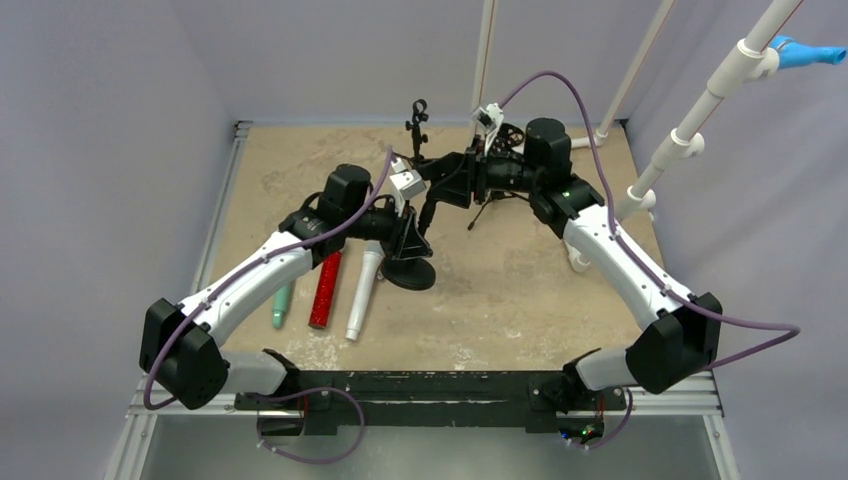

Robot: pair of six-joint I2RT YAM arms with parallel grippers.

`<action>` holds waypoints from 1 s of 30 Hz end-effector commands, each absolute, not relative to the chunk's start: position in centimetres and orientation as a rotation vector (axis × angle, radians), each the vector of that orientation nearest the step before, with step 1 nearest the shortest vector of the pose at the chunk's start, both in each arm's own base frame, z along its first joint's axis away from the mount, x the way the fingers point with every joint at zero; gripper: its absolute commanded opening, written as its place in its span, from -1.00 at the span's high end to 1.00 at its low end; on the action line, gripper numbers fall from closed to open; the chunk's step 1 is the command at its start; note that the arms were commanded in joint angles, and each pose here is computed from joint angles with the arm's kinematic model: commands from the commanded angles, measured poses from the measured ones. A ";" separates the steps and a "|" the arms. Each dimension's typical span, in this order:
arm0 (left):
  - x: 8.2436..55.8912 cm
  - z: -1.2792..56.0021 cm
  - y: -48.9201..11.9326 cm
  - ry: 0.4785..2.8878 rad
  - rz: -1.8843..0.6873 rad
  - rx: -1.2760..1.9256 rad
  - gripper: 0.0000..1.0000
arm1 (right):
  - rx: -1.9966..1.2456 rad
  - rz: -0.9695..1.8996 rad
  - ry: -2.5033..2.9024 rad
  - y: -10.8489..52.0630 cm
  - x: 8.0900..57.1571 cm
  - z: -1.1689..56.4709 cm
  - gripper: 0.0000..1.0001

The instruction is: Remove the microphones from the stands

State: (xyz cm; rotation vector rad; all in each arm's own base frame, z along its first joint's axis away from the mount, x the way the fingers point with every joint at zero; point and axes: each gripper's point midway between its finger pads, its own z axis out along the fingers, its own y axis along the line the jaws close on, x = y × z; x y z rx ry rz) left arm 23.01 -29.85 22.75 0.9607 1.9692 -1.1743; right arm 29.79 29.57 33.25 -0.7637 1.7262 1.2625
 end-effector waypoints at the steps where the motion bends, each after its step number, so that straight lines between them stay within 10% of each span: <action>1: 24.0 29.4 -29.5 1.679 -1.146 0.971 1.00 | -0.783 1.195 1.623 27.6 29.5 36.7 0.20; 22: 39.7 30.1 -17.3 1.648 -0.419 0.442 1.00 | -0.815 1.012 1.607 23.7 29.1 36.4 0.14; 30: 38.8 29.0 -20.5 1.606 -0.708 0.555 1.00 | -0.822 1.042 1.588 24.1 29.7 36.3 0.14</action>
